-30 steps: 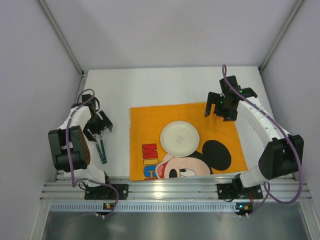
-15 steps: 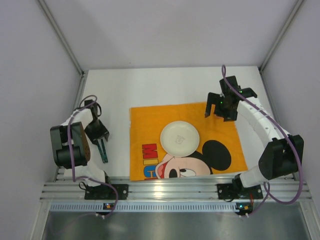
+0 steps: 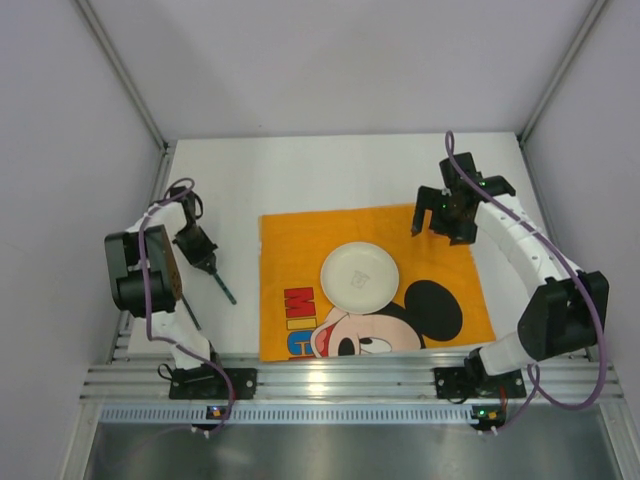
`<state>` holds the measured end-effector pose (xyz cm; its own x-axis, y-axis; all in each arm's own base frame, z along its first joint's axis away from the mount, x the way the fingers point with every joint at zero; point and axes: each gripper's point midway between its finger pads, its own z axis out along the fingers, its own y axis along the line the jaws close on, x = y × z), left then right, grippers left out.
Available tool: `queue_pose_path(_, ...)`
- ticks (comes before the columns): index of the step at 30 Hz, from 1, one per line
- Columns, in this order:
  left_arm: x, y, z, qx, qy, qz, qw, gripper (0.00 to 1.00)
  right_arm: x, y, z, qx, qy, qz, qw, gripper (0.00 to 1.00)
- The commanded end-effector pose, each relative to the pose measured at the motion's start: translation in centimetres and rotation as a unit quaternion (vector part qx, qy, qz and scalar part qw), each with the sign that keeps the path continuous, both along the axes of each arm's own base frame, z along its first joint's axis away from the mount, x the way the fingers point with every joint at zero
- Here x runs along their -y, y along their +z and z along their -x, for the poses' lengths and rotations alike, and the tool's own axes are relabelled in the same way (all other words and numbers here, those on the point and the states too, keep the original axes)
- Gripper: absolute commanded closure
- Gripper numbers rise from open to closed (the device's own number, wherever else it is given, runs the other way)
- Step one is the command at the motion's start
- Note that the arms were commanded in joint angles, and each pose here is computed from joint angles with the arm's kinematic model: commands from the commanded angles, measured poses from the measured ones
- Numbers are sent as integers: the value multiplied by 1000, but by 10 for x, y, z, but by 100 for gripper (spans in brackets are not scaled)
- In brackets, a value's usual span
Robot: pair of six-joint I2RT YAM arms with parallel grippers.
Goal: Set the dinner table for one person
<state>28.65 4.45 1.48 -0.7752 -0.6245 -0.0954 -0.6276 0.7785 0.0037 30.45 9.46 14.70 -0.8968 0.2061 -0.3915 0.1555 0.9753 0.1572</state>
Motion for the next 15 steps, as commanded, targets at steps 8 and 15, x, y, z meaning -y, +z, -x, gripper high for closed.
queue_pose_path(8,32,56,-140,187,-45,59,980,100,-28,62,2,78,0,-30,997,0)
queue_pose_path(15,135,123,-135,251,-126,131,951,100,-142,109,13,145,122,-150,970,0)
